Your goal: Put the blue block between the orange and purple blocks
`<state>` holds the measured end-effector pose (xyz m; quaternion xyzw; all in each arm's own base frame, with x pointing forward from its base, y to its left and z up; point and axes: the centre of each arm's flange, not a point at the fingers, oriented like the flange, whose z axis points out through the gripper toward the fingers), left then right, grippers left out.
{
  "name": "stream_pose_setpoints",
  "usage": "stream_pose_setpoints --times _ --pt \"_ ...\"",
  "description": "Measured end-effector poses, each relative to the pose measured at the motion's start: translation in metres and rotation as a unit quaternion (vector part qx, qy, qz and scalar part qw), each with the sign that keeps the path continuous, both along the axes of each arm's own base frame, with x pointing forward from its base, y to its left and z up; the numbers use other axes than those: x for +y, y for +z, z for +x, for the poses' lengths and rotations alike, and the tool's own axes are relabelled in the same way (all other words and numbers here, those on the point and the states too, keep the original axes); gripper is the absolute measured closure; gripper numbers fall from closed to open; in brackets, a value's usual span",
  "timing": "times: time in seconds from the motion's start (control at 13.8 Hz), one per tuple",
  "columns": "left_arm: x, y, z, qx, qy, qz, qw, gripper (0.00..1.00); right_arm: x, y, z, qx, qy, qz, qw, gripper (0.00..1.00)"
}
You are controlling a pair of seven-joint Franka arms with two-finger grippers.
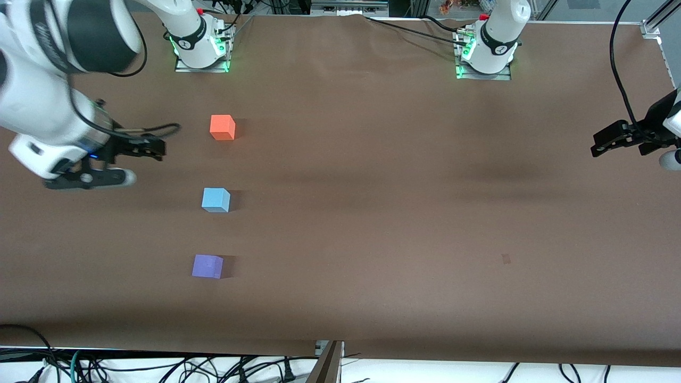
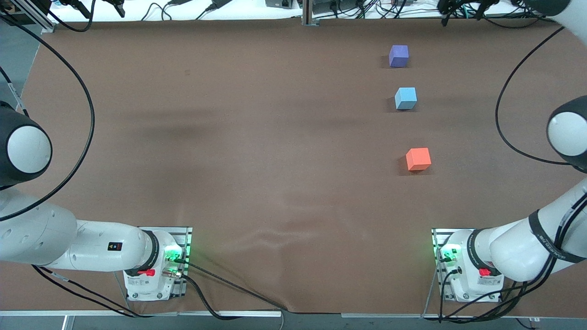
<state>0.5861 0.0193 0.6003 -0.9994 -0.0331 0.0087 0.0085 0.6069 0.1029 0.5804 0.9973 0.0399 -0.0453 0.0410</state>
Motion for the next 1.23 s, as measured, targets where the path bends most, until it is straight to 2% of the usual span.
stream_pose_setpoints --times 0.14,0.29,0.51,0.65,1.23 --pt "-0.001 -0.005 0.001 0.003 -0.001 0.000 1.000 0.00 -0.048 0.045 -0.015 -0.036 -0.018 0.018 0.999 0.00" --pt "-0.006 -0.007 0.002 0.004 -0.005 0.000 1.000 0.00 -0.079 0.063 -0.034 -0.042 -0.011 0.031 0.999 0.00" --pt "-0.008 -0.008 0.002 0.005 -0.007 0.000 1.000 0.00 -0.102 0.036 -0.055 0.009 -0.027 0.032 0.999 0.00" --pt "-0.008 -0.009 0.003 0.005 -0.007 0.000 1.000 0.00 -0.111 0.016 -0.057 0.030 -0.029 0.033 0.999 0.00" --pt "-0.006 -0.010 0.003 0.006 -0.005 0.000 1.000 0.00 -0.083 0.013 -0.057 0.030 -0.002 0.032 0.999 0.00"
